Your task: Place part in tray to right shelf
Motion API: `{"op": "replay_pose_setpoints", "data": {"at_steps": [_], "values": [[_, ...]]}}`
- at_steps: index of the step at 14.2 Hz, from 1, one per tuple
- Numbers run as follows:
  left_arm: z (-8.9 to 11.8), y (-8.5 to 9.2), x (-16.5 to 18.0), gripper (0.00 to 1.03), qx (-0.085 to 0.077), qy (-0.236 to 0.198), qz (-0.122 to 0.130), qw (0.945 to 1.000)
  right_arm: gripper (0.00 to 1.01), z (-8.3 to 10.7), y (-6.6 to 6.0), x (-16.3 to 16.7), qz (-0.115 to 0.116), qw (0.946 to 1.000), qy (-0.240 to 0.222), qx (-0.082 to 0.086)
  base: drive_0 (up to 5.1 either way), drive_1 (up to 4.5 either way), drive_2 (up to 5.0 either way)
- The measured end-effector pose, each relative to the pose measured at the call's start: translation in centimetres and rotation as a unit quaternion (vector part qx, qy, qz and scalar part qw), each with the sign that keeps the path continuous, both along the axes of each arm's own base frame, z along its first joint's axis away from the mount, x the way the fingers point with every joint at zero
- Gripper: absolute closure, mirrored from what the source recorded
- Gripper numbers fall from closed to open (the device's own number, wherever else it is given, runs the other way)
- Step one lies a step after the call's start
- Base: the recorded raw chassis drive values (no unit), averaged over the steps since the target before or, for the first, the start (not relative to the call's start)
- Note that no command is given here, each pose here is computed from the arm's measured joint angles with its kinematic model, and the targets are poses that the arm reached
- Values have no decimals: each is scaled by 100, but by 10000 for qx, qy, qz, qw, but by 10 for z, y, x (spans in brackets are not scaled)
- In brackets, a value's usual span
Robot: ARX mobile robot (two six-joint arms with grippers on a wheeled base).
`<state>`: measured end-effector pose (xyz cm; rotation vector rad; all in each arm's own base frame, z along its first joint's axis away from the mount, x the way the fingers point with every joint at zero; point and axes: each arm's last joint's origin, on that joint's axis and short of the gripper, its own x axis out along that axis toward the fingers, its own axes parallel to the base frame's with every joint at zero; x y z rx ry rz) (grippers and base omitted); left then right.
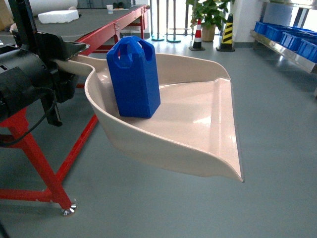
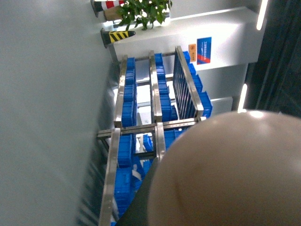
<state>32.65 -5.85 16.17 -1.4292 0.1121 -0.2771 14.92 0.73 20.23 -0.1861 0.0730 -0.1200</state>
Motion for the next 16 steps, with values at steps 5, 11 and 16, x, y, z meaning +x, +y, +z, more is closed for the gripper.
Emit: {"op": "replay_pose_setpoints", "data": {"at_steps": [5, 11, 16], "values": [[0, 0, 0, 91, 3, 5, -2, 10000, 3, 0, 0, 0, -2, 10000, 8, -1, -3, 422, -429], [0, 0, 0, 91, 3, 7, -2, 10000, 3, 0, 0, 0, 0, 10000, 9, -1, 4, 430, -422], [0, 0, 0, 91, 0, -22, 0, 10000, 3, 0, 0, 0, 0, 10000, 17, -2, -4, 422, -429]]}}
